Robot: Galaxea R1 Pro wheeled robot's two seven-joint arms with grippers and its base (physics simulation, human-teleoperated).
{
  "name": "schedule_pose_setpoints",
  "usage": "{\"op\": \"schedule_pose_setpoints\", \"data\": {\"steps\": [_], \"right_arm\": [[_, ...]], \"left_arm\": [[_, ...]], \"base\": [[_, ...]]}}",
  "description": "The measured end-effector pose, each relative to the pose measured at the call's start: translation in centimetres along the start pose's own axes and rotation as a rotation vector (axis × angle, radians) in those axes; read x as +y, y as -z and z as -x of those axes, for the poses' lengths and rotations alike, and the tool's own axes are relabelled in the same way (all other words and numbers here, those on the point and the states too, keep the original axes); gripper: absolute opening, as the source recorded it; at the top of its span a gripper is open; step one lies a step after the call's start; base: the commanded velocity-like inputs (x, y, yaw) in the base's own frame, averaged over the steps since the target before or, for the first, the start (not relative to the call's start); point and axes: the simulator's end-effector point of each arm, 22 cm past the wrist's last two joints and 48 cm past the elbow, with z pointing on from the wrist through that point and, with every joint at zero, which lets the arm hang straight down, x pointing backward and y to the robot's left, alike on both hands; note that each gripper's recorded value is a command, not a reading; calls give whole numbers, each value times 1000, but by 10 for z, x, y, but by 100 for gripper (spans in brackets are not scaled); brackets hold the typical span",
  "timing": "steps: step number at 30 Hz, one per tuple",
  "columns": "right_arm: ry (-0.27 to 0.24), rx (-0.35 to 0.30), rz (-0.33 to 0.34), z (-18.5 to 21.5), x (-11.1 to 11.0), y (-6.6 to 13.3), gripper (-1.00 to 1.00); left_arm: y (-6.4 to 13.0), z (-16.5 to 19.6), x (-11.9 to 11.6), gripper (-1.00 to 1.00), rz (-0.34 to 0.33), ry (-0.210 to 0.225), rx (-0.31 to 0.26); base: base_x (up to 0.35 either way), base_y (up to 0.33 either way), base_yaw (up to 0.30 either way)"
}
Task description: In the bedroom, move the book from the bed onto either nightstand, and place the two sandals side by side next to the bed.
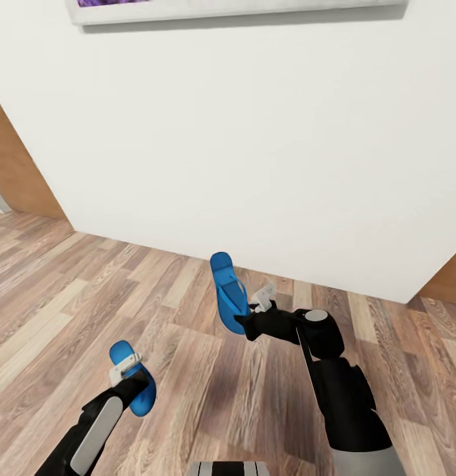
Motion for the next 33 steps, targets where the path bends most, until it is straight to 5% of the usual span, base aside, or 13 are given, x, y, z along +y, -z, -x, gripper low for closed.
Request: {"op": "schedule_pose_setpoints", "data": {"steps": [15,23,33], "right_arm": [[59,-31,4,24,21,18,-100],[91,-48,4,36,32,27,-100],[128,-55,36,25,55,32,-100]], "left_arm": [[15,15,-7,-100,-18,12,-31],[21,29,6,-100,0,71,-52],[32,41,-1,-100,-15,75,-74]], "base": [[0,0,286],[0,0,275],[0,0,50]]}}
